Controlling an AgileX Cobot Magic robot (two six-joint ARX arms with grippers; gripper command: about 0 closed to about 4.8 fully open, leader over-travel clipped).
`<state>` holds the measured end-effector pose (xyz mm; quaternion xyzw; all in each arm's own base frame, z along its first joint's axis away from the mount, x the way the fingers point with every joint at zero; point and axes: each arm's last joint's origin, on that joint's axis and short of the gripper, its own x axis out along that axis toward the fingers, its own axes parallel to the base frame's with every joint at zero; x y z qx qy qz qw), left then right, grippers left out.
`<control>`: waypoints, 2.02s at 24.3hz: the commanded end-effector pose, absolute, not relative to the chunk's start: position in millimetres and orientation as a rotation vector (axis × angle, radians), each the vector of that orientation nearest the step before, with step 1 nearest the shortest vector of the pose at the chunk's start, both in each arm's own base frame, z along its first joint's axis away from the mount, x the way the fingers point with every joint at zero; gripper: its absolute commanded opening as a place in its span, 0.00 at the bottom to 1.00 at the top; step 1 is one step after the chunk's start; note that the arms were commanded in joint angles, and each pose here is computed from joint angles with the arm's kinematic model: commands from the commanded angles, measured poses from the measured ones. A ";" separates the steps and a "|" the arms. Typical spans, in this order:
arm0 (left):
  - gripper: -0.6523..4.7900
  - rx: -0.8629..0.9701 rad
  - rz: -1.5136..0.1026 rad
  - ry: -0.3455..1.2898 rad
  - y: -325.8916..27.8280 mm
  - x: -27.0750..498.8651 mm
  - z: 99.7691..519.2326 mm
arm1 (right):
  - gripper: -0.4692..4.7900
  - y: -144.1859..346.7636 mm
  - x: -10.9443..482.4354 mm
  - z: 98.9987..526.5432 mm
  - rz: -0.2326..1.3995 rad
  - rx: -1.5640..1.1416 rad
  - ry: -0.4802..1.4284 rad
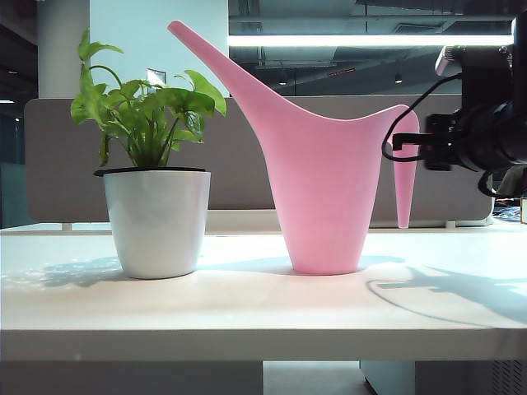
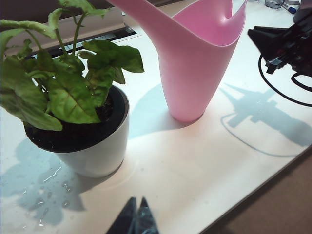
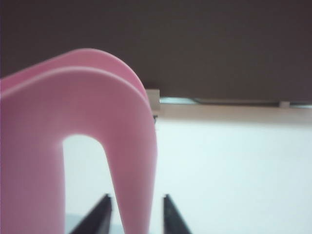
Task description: Pick up the watering can from the table, water the potted plant, and put the can back.
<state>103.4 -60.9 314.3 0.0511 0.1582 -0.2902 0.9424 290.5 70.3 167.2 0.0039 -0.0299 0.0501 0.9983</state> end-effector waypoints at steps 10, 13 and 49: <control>0.13 0.101 -0.596 0.306 -61.0 103.4 316.4 | 0.50 76.9 313.4 172.4 0.218 -0.025 -0.074; 0.13 0.101 -0.596 0.307 -61.0 103.4 316.4 | 0.51 78.5 323.0 176.0 0.217 -0.031 -0.031; 0.13 0.101 -0.596 0.306 -61.0 103.4 316.4 | 0.51 80.7 368.7 177.3 0.460 0.000 0.061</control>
